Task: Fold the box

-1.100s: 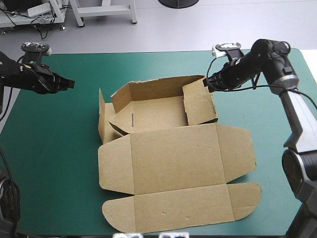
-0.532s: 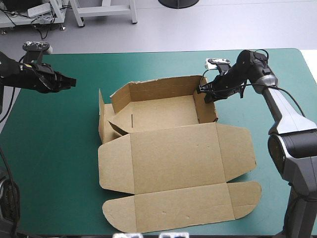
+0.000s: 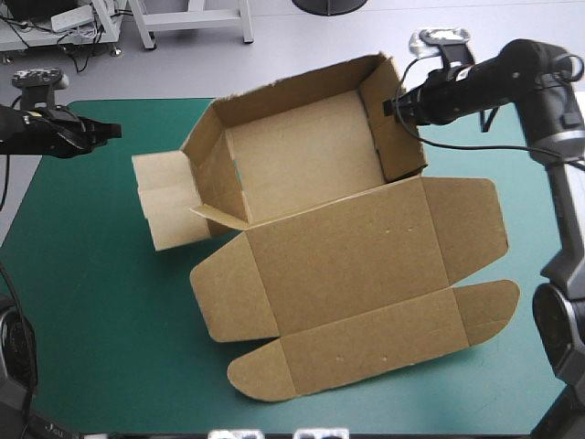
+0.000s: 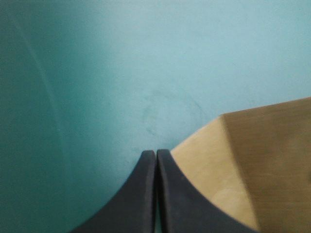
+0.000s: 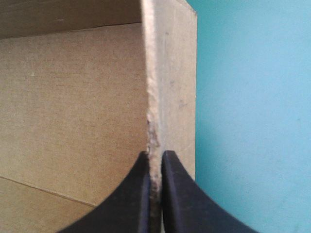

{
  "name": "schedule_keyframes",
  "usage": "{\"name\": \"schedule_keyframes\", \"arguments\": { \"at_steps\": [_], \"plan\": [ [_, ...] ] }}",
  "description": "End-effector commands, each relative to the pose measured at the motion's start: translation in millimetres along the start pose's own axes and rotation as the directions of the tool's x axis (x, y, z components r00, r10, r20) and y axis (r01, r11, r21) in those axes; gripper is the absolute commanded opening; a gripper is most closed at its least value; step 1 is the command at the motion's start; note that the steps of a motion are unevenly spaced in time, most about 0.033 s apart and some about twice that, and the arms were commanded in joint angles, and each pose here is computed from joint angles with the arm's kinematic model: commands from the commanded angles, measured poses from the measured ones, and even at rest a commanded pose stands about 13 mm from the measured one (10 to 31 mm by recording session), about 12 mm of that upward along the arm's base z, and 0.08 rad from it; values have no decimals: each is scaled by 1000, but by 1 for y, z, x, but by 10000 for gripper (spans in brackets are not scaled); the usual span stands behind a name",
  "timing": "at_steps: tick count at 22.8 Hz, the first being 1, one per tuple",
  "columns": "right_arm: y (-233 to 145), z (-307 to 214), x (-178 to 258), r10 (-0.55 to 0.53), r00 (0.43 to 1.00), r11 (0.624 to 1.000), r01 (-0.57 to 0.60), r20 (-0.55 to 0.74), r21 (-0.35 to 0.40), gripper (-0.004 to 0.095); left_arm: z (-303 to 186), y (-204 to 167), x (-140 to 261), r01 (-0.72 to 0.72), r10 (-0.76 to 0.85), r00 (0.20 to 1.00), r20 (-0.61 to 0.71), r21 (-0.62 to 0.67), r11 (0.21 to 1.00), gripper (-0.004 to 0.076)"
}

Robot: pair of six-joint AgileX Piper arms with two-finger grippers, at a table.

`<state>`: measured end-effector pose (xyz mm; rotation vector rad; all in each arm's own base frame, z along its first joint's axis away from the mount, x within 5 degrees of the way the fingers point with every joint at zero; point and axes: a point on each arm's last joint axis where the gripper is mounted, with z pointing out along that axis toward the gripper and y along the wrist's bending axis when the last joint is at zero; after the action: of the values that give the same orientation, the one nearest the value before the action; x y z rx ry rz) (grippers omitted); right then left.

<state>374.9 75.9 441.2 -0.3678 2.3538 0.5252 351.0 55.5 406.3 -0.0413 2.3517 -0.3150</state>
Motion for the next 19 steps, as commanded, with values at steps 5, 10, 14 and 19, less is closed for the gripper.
{"name": "schedule_keyframes", "arguments": {
  "at_steps": [5,10,14,19],
  "plan": [
    [39,-157,8,-26,935,999,35,354,-18,-1,-27,46,-16,200,-244,952,184,229,953,-10],
    [63,-190,20,-74,904,995,93,421,-26,-1,-14,18,-17,178,-271,960,72,589,788,-10],
    [65,-191,20,-73,902,995,96,425,-33,-1,-12,-14,-19,129,-221,974,60,655,744,-10],
    [62,-191,16,-71,884,996,90,462,-19,-1,-27,-77,-15,17,-104,992,73,733,680,-10]
  ]
}}
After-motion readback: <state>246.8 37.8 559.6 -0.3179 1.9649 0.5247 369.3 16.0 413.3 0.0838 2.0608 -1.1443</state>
